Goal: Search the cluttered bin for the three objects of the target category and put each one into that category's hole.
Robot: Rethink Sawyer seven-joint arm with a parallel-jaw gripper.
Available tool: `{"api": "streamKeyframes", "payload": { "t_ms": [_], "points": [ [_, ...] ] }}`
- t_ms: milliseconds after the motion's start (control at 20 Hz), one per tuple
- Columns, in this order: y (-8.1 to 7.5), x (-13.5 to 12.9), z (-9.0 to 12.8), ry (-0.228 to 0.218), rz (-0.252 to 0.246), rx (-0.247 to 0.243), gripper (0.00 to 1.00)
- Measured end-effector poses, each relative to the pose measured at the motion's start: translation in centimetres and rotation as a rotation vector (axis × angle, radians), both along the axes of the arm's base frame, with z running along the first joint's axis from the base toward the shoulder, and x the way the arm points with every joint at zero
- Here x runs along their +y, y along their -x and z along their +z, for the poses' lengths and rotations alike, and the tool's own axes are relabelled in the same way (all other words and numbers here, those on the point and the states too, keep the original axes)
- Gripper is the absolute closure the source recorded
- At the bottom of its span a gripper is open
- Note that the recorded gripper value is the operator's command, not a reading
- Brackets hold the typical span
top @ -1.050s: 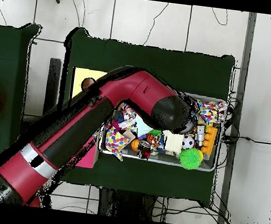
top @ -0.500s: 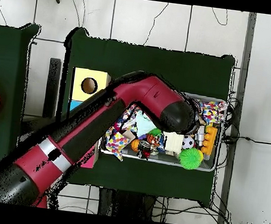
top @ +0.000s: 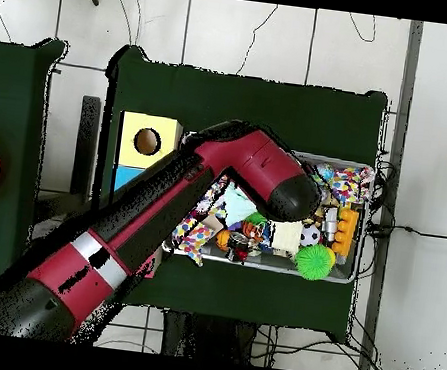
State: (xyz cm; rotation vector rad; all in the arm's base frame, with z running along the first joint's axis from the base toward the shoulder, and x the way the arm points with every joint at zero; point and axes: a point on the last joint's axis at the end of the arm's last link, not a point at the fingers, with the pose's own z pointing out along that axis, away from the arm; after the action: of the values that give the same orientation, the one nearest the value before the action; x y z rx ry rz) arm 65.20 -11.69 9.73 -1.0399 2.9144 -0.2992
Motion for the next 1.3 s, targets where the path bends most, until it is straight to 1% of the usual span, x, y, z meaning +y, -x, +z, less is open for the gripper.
{"api": "streamKeyframes", "payload": {
  "t_ms": [150, 400, 450, 1150, 1300],
  "points": [
    [-0.3, 0.3, 0.7, -0.007, 0.002, -0.014, 1.00],
    [-0.5, 0.5, 1.2, 0.002, 0.015, -0.011, 1.00],
    [-0.5, 0.6, 1.2, 0.006, 0.019, -0.007, 0.00],
    [-0.5, 1.5, 1.5, 0.034, 0.057, 0.021, 0.00],
    [-0.7, 1.4, 1.4, 0.045, 0.060, 0.013, 0.00]
  ]
}}
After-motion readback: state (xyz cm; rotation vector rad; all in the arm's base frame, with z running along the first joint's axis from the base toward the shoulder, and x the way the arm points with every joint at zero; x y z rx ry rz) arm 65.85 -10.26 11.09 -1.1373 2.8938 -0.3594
